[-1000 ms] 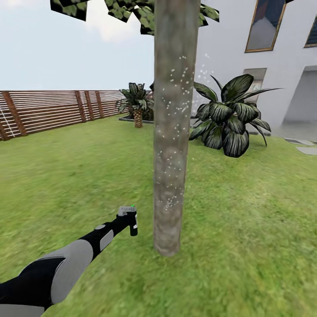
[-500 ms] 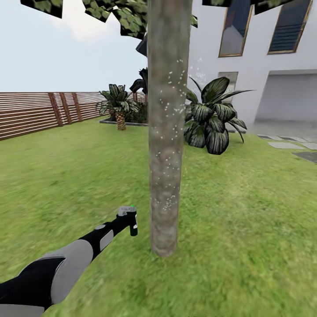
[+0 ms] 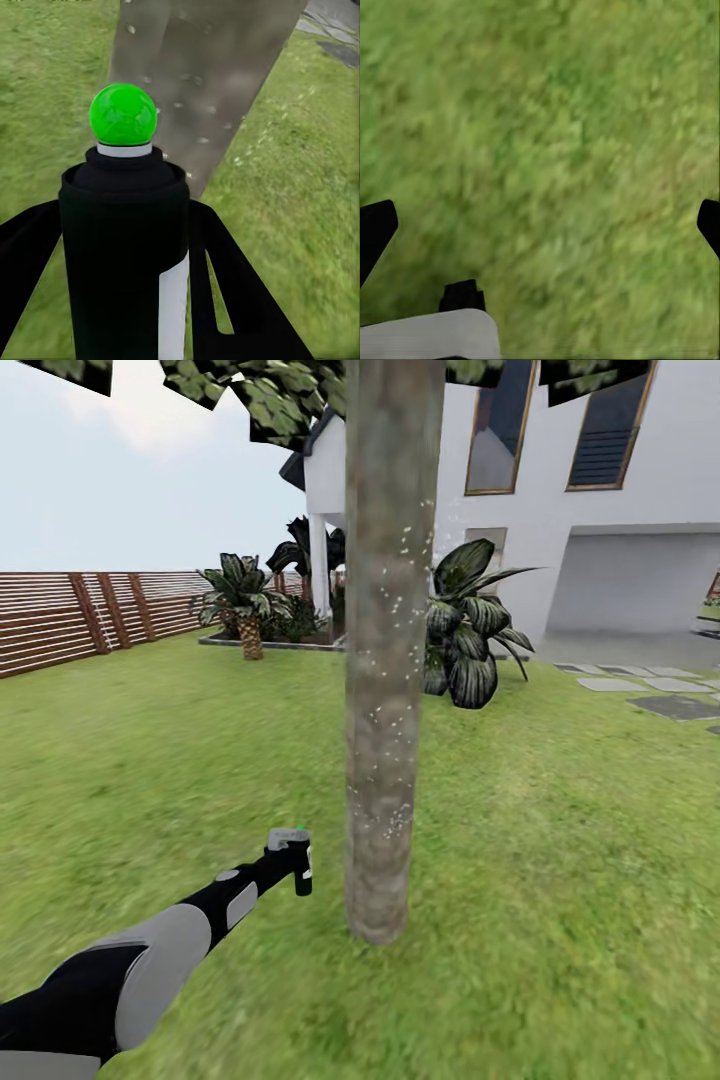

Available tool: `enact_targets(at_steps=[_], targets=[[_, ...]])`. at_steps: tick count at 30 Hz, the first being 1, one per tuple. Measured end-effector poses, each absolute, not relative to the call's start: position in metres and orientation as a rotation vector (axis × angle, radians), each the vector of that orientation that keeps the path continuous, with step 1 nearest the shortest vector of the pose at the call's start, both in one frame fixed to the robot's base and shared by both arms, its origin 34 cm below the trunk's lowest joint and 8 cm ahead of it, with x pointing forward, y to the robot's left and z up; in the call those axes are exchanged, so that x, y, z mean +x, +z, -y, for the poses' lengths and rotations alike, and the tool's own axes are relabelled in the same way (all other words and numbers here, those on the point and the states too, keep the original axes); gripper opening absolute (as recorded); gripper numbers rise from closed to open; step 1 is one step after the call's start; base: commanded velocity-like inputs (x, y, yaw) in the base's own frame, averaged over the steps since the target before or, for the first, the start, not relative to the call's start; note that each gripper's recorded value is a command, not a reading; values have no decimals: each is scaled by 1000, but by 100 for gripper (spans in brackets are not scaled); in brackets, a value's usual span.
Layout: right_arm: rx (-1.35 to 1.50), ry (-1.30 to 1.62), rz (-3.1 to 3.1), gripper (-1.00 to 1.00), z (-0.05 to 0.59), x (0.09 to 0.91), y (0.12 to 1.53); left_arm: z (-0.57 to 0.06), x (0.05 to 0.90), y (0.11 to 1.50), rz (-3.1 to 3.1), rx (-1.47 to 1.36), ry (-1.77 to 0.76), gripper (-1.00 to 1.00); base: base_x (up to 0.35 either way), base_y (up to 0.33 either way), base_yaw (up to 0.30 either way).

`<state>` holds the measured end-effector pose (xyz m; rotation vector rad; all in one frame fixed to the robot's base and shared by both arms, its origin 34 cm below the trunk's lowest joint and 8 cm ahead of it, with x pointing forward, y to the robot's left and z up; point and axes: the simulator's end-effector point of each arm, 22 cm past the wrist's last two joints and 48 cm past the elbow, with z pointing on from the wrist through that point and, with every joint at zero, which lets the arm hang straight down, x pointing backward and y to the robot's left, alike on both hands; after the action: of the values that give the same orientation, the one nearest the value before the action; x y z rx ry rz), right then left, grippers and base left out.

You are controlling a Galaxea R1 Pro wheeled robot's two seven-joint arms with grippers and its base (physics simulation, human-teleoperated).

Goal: In the garden, pick up the pesticide atomizer on the floor and spray pesticide onto both trees until each tree trunk is fully covered.

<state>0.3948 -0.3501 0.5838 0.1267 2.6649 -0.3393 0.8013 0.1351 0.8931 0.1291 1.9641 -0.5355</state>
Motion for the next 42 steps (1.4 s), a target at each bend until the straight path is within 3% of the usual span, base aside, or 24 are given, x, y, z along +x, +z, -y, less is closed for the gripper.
enact_targets(at_steps=[12,22,29,42], targets=[[123,-343,-2694,100,350,373,578,-135,801,893,-1964,133,-534,-100,112,325,0],[122,-339,-2695,100,348,373,577,-132,799,891,-1969,168,-523,-100,266,37,-6],[119,-337,-2688,100,348,374,579,-132,798,893,-1966,171,-523,-100,15,19,-240],[123,-334,-2676,100,348,378,581,-132,799,901,-1954,176,-524,-100,0,332,-289]])
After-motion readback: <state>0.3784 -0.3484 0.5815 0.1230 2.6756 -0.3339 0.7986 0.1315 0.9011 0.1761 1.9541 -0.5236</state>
